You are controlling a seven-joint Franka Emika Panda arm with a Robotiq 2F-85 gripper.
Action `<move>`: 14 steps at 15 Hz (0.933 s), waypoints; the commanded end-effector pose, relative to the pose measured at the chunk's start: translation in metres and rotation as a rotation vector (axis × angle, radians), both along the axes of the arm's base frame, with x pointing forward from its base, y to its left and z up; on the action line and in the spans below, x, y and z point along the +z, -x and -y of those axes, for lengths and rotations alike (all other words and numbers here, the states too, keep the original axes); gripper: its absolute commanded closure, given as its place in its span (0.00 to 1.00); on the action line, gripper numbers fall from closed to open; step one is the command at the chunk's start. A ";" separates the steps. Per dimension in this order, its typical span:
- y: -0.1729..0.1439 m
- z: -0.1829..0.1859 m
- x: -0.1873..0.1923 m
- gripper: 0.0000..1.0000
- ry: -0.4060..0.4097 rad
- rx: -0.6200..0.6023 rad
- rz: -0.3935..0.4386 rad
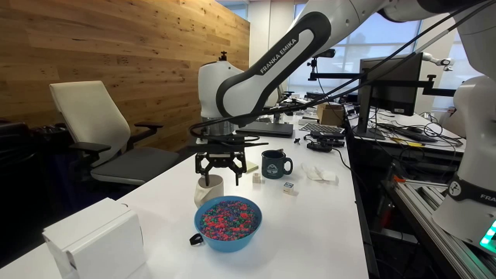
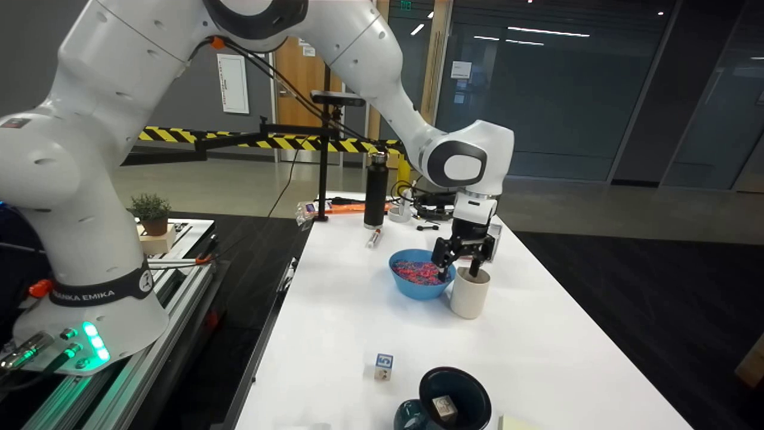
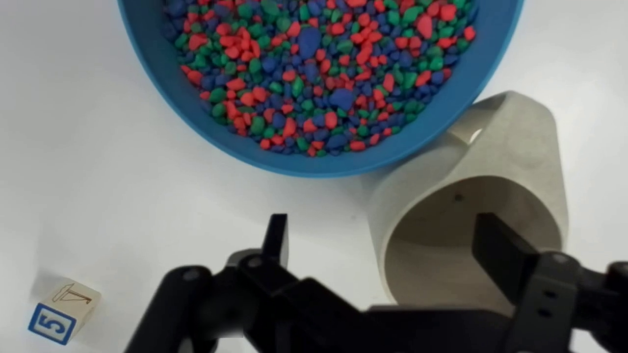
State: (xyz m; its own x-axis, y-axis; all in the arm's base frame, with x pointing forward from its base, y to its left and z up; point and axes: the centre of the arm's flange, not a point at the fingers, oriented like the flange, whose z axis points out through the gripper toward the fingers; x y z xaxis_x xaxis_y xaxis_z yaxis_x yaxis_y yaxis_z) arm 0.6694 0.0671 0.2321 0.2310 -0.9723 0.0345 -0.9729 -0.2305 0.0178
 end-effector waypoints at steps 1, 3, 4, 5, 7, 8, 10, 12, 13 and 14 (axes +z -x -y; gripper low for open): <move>0.014 0.001 0.016 0.00 0.022 0.028 0.001; 0.016 -0.002 0.017 0.00 0.032 0.049 -0.007; 0.017 -0.004 0.017 0.00 0.037 0.055 -0.011; 0.019 -0.008 0.016 0.00 0.039 0.070 -0.019; 0.025 -0.017 0.020 0.00 0.052 0.124 -0.024; 0.027 -0.022 0.024 0.00 0.057 0.156 -0.027; 0.034 -0.032 0.034 0.00 0.082 0.251 -0.030; 0.041 -0.041 0.048 0.00 0.111 0.341 -0.040; 0.045 -0.046 0.055 0.00 0.121 0.377 -0.038; 0.048 -0.049 0.062 0.00 0.135 0.418 -0.043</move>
State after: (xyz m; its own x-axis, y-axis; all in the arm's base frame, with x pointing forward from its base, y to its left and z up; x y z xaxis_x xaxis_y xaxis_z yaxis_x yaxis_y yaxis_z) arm 0.6459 0.1105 0.2650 0.5101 -0.8532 0.1086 -0.8600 -0.5038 0.0813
